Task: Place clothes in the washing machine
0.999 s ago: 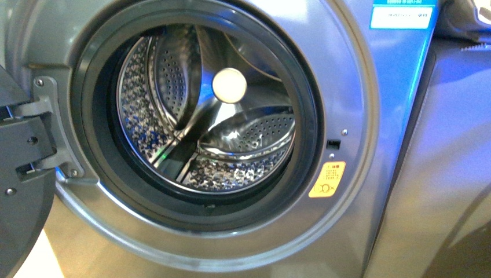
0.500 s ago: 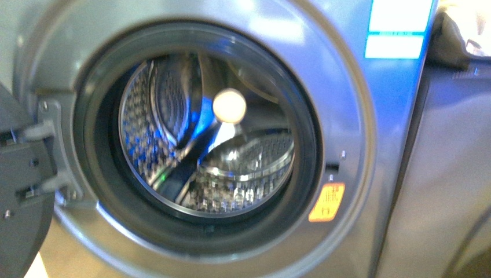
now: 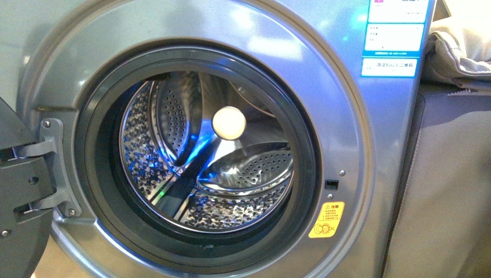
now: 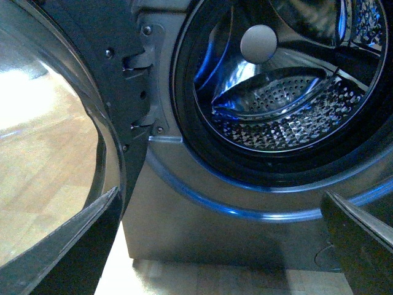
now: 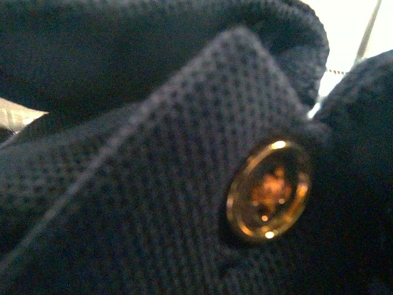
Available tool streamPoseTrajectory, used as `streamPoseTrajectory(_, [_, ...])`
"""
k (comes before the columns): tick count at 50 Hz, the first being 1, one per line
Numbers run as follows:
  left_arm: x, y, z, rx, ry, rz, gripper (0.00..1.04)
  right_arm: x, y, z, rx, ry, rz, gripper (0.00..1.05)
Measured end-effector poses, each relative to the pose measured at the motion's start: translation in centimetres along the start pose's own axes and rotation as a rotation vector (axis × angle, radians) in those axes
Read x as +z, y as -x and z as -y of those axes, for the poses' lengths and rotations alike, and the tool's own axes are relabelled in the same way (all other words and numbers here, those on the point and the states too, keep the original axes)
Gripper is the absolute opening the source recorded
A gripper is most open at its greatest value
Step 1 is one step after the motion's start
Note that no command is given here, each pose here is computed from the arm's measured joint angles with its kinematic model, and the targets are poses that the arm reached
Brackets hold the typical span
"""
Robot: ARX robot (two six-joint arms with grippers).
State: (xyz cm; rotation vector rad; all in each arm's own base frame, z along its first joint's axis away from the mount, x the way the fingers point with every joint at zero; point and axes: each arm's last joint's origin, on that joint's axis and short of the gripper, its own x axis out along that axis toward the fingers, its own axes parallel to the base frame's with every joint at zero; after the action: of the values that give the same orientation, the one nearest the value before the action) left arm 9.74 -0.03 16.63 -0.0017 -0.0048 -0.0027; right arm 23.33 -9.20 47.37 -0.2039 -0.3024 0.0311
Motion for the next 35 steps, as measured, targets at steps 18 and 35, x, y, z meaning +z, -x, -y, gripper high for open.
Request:
streamPoseTrajectory(18, [0.0, 0.0, 0.0, 0.000, 0.000, 0.000, 0.98, 10.6, -2.1, -6.9, 0.180, -0.062, 0.203, 0.25])
streamPoseTrajectory(35, [0.0, 0.0, 0.0, 0.000, 0.000, 0.000, 0.98, 13.8, -3.7, -15.8, 0.449, -0.181, 0.220, 0.25])
